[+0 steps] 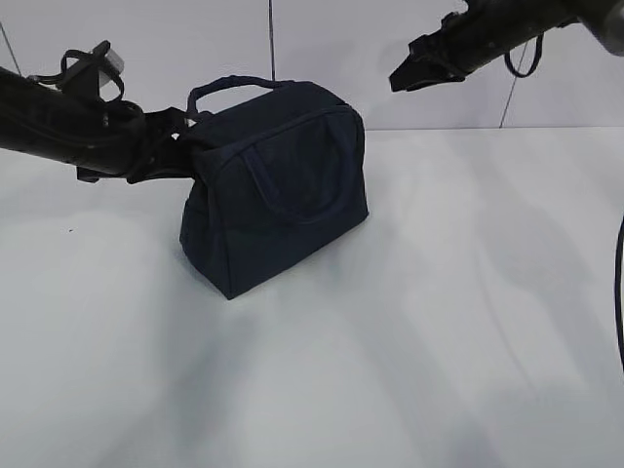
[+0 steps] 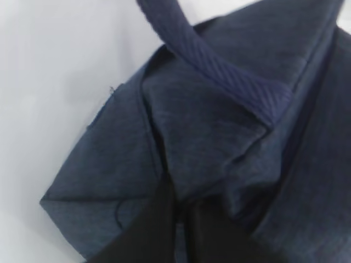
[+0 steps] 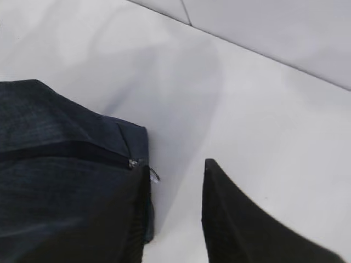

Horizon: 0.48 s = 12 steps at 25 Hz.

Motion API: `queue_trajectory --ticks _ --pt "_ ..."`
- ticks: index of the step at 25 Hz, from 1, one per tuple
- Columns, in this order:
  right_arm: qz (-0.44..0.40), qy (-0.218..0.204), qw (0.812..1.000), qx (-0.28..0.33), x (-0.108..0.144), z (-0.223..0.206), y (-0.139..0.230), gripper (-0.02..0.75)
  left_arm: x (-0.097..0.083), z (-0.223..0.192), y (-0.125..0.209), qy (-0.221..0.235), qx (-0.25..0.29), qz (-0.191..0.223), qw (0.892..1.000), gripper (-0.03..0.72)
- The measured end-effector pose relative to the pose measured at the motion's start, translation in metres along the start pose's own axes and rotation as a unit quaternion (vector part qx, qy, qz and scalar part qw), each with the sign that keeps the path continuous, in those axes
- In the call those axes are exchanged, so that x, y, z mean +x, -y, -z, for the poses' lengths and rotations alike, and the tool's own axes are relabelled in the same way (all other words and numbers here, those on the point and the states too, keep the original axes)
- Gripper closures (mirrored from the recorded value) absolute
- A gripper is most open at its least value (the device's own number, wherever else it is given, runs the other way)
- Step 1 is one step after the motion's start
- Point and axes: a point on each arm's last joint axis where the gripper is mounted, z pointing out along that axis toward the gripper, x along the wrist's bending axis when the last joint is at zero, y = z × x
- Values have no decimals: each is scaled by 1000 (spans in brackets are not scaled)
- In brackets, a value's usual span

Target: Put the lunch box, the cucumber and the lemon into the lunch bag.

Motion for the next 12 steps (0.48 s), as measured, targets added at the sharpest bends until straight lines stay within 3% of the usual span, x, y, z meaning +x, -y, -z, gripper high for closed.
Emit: queue_trajectory --ticks 5,12 --pt "35 51 998 16 1 18 -7 494 -5 0 4 26 24 -13 999 694" --pt "6 103 994 41 -5 25 -5 494 -5 0 5 29 26 -43 998 694"
